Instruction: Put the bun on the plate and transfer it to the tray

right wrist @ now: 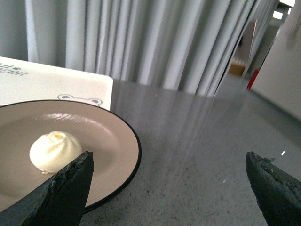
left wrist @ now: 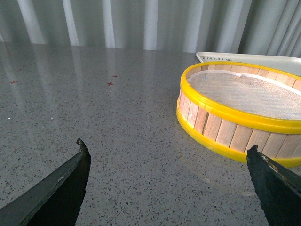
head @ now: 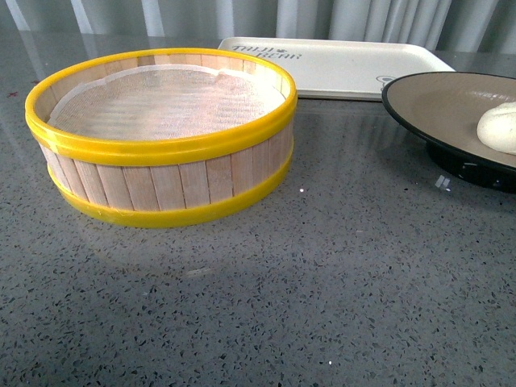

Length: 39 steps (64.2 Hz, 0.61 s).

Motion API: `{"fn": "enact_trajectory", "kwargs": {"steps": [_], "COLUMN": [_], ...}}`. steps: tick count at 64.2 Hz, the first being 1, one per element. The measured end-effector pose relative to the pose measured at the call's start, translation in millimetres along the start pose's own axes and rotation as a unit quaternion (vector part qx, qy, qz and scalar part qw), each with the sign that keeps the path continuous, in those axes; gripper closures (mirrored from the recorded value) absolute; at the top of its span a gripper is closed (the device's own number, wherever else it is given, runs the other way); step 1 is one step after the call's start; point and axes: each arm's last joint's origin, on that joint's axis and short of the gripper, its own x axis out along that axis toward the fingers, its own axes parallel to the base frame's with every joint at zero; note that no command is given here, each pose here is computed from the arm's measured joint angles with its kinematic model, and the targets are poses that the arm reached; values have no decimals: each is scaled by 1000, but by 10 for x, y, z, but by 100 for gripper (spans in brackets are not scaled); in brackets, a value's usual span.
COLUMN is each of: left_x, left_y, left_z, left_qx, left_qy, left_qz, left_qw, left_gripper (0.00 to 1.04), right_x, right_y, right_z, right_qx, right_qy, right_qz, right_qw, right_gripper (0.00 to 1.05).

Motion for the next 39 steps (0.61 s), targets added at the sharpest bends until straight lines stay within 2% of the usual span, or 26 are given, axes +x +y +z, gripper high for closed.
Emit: {"fn": "enact_trajectory", "kwargs": {"steps": [5,11,16,20,23,33,34,39], "left_x": [0,0,0,0,0,0,0,0], "left_y": [0,0,0,0,0,0,0,0], "left_z": [0,0,0,0,0,0,0,0], "left_qx": [0,0,0,0,0,0,0,0], "left_qy": [0,0,0,0,0,0,0,0], "left_qz": [0,0,0,0,0,0,0,0], "left_qw": [1000,1000,1000,1000,1000,1000,1000,1000], "left_gripper": [7,7,7,7,7,7,7,7], "right_x": [190,397,552,626,676,736,747,792], "right_y": [-130,-273,-362,-393,-399,-346,-331,-292], "right_z": [-55,-170,-238,-266,-286,-371,-392,-409], "right_qx": [72,185,298,349,401,494,509,543], "right_qy": [55,129,178,197,214,254,260,268], "right_qz": [8,21,25,27,30,36,36,45], "right_qw": [996,974,937,916,890,831,820,795], "right_gripper": [9,9,9,9,9,9,9,9]}}
